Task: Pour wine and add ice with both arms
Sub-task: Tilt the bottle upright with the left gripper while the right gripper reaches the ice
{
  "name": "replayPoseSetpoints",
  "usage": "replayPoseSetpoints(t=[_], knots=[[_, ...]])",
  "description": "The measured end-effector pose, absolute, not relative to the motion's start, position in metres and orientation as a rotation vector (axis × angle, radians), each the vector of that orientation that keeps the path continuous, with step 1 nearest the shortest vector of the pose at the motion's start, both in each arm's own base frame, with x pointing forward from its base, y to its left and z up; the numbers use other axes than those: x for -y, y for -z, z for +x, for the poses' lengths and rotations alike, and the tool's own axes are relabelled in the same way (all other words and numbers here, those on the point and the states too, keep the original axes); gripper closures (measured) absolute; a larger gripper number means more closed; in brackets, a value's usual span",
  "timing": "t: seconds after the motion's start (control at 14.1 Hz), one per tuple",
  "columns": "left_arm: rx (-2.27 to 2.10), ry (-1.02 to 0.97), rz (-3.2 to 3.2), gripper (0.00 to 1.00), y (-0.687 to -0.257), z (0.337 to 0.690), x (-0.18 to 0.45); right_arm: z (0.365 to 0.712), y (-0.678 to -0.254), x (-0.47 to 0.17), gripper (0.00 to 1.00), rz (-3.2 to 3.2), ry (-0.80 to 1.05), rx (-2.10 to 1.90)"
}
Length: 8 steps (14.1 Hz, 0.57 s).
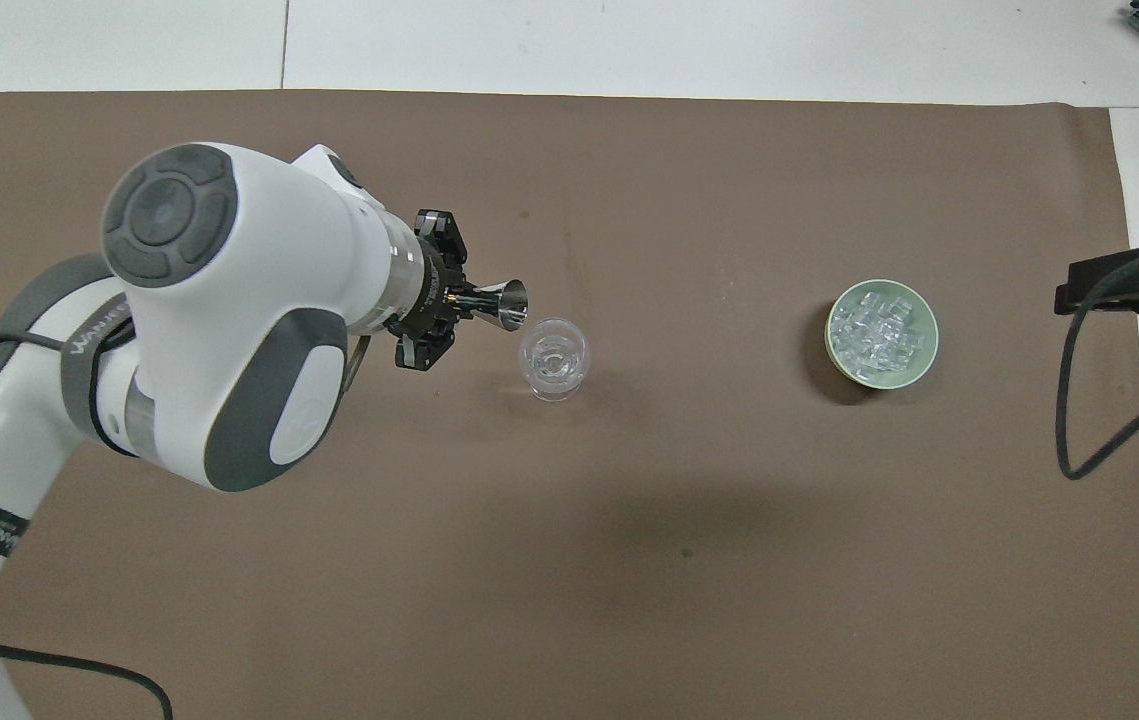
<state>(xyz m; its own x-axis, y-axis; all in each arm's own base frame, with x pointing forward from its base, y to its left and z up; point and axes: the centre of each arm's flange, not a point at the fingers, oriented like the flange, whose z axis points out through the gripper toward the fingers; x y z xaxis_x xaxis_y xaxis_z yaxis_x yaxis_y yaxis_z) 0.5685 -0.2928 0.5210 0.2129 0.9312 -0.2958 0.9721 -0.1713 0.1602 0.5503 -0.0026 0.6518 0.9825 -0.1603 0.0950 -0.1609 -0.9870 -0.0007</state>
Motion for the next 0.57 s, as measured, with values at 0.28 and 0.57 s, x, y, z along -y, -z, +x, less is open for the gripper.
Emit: replayPoseSetpoints(t=[0.28, 0.57], knots=[[-1.835, 0.318, 2.016, 0.78, -0.522, 0.597, 0.227, 0.564, -0.605, -0.001, 0.00, 3.122, -0.177, 0.241], [-1.856, 0.438, 1.885, 0.78, -0.508, 0.613, 0.155, 0.584, -0.544, -0.003, 0.00, 3.123, -0.192, 0.233]])
